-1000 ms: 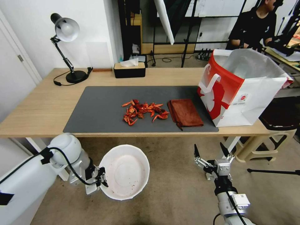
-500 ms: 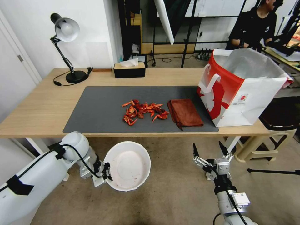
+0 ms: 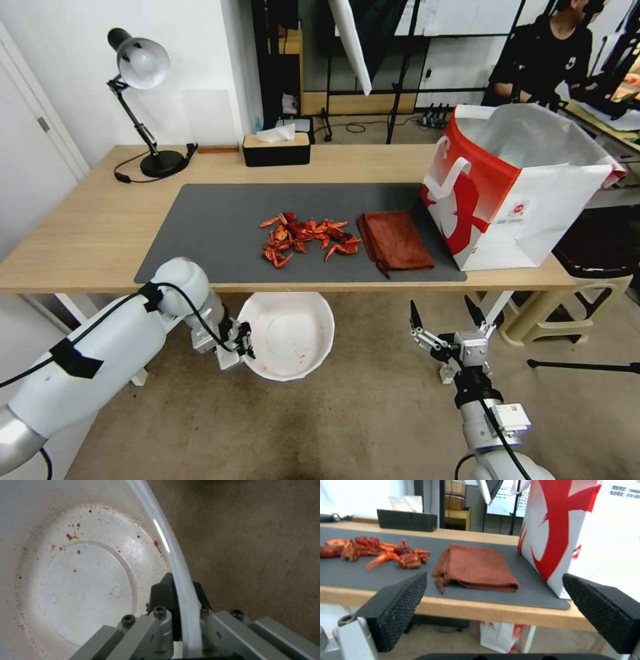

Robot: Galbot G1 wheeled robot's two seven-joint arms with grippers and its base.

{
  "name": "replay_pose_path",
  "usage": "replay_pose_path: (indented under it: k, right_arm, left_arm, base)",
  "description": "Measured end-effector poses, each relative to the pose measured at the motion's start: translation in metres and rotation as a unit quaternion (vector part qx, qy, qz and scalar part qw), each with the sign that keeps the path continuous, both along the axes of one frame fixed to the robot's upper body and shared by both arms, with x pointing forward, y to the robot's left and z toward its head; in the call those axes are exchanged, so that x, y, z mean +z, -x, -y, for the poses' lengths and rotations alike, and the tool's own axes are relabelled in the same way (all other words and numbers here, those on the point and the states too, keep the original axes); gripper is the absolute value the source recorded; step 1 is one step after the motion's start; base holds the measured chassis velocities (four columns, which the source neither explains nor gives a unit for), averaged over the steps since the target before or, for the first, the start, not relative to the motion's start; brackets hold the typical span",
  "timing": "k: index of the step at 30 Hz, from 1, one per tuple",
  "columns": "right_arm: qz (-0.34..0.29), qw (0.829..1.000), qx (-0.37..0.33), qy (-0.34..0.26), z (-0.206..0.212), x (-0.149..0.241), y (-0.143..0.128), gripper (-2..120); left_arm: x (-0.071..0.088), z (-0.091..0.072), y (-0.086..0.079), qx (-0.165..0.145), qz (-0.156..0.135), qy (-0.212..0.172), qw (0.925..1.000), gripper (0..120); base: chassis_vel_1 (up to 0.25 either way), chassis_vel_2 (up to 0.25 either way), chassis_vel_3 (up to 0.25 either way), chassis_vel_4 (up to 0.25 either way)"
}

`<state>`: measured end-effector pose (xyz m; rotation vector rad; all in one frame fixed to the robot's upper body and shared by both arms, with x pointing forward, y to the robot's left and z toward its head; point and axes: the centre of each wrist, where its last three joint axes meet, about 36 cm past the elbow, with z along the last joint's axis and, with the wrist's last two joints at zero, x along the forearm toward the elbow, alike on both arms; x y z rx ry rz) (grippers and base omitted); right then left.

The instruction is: Sweep shrimp from table into container with towel, then put container into takeout bag.

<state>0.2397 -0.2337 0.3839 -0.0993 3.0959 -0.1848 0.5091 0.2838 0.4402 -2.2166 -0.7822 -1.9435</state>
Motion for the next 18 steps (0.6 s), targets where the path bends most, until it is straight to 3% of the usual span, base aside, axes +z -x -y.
replay_pose_path:
  k: [9,18]
  right_arm:
    - [0.001,1.0,0.0,-0.004,0.0,0.002,-0.005,100]
    - [0.027,0.999,0.012,-0.041,0.0,0.022,-0.044,100]
  left_arm:
    - [0.01,0.015,-0.012,-0.015,0.017,0.003,0.9997,0]
    - [0.011,0.034,-0.016,-0.041,0.025,0.01,0.9988,0]
  base:
    - [0.0,0.0,0.0,0.0]
    - [0.0,0.0,0.0,0.0]
